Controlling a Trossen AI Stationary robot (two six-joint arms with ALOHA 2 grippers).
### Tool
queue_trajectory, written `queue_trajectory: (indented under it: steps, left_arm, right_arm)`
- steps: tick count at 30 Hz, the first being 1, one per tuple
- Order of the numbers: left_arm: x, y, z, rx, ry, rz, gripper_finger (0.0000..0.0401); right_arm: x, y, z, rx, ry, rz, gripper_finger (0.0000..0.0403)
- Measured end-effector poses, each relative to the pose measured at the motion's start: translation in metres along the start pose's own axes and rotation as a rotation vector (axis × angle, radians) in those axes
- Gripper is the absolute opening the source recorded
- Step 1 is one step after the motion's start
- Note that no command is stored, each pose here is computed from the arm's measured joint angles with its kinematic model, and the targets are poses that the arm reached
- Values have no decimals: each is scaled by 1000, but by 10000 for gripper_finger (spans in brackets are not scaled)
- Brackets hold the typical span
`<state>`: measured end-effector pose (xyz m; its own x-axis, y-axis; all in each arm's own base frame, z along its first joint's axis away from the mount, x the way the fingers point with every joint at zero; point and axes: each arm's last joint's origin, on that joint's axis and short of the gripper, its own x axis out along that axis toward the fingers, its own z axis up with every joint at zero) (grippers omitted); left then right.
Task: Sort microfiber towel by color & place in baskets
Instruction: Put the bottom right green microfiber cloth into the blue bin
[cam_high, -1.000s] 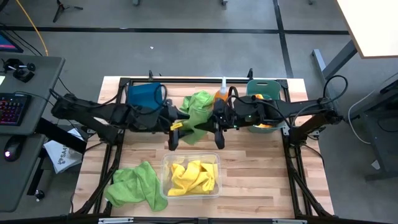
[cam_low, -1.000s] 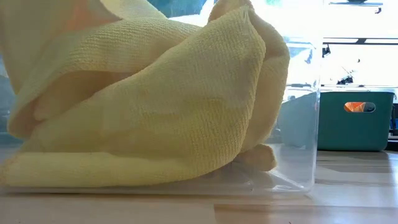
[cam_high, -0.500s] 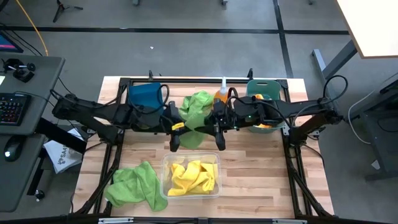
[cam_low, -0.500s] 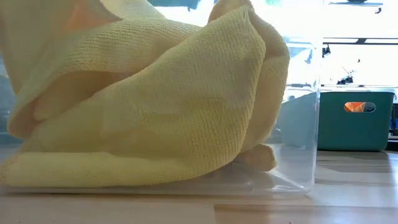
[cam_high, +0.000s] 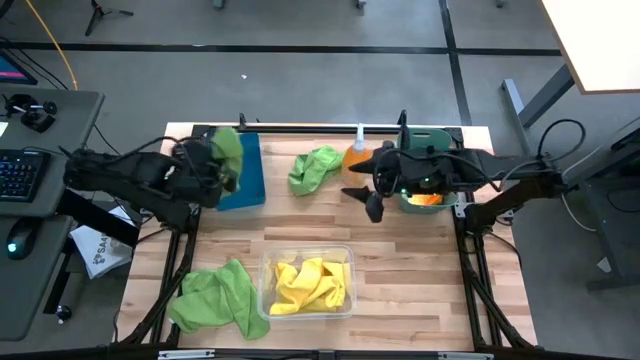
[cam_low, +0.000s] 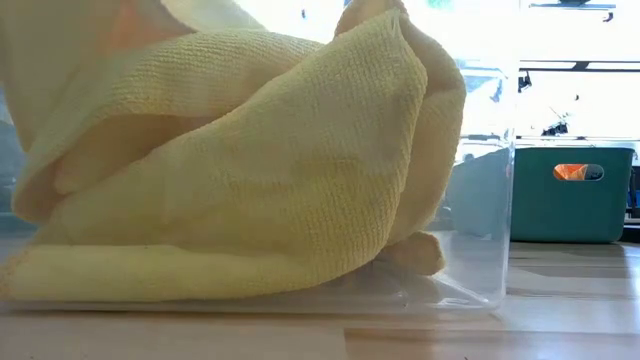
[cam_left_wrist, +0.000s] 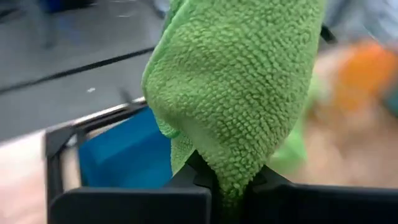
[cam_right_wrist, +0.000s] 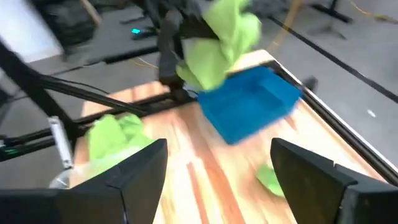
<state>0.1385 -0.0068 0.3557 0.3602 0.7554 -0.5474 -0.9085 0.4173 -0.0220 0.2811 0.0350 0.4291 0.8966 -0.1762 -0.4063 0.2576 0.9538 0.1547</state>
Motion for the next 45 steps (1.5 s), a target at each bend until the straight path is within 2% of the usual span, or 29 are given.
queue_trajectory:
  steps: [4,9,12,16,19,22,25,28,32,36,42,45]
  left_arm:
    - [19,19,-26,-213,-64,93,1]
    - [57,26,-64,-283,9,232,1]
    - [70,33,-71,-354,30,318,1]
    - [83,35,-63,-338,7,359,1]
    - [95,30,-51,-319,-1,313,1]
    - [110,26,-40,-253,21,294,1]
    - [126,33,-41,-219,107,368,1]
    - [136,38,-43,-238,176,424,10]
    - [146,37,-44,-259,255,397,37]
    - [155,32,-47,-197,380,301,71]
    - [155,34,-53,-164,458,338,126]
    - [152,34,-53,-187,489,287,151]
  right_arm:
    - [-2,0,-5,23,39,-30,281]
    - [6,2,-8,17,60,-37,276]
    - [8,2,-9,14,66,-40,275]
    - [10,0,-8,20,54,-74,275]
    - [11,0,-8,22,49,-80,275]
    - [12,0,-8,24,51,-80,275]
    - [12,0,-9,48,53,-83,275]
    - [12,0,-9,56,58,-83,275]
    - [11,1,-10,59,57,-83,275]
    - [11,1,-10,59,52,-94,275]
    - [11,0,-10,54,57,-113,275]
    - [11,0,-12,49,69,-117,275]
